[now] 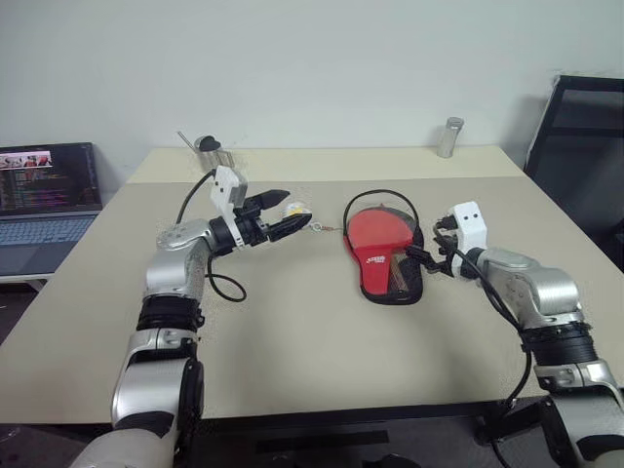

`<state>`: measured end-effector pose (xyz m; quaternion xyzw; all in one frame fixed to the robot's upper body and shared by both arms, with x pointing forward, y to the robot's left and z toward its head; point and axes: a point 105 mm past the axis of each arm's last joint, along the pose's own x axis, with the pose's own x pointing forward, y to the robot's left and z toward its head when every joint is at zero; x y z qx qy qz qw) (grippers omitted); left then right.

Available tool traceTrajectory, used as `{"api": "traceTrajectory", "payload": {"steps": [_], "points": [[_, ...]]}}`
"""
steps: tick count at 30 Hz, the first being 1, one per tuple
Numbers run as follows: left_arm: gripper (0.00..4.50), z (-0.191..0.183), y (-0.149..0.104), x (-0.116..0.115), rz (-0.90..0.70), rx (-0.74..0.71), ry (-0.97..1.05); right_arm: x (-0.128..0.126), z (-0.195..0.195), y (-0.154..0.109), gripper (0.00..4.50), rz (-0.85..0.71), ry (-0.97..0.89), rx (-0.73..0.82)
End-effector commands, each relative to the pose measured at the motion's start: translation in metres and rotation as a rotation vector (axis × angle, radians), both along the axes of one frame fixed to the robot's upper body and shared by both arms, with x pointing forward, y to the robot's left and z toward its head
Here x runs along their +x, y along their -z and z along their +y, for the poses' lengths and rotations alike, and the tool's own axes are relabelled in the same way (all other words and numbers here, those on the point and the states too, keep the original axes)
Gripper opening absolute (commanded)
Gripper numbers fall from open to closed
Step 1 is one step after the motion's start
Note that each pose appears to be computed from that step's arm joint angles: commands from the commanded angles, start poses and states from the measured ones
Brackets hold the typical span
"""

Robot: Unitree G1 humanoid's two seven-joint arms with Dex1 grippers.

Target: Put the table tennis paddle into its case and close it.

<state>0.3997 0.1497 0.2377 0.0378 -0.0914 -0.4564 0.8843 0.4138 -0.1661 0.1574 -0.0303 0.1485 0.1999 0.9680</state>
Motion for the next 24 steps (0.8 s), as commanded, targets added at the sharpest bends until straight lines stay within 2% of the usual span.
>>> {"api": "traceTrajectory", "payload": {"steps": [1, 9, 22, 24], "points": [[4.5, 0.001, -0.021, -0.007, -0.07, -0.009, -0.01, 0.01, -0.004, -0.007, 4.49, -0.042, 0.017, -0.006], [4.5, 0.006, -0.024, -0.009, -0.079, -0.004, -0.038, 0.014, 0.003, 0.022, 4.49, 0.048, -0.037, -0.015], [4.5, 0.01, -0.023, -0.01, -0.085, 0.011, -0.053, 0.018, 0.026, 0.041, 4.49, 0.133, -0.112, 0.017], [4.5, 0.012, -0.023, -0.011, -0.086, 0.018, -0.056, 0.018, 0.029, 0.046, 4.12, 0.168, -0.106, 0.043]]}}
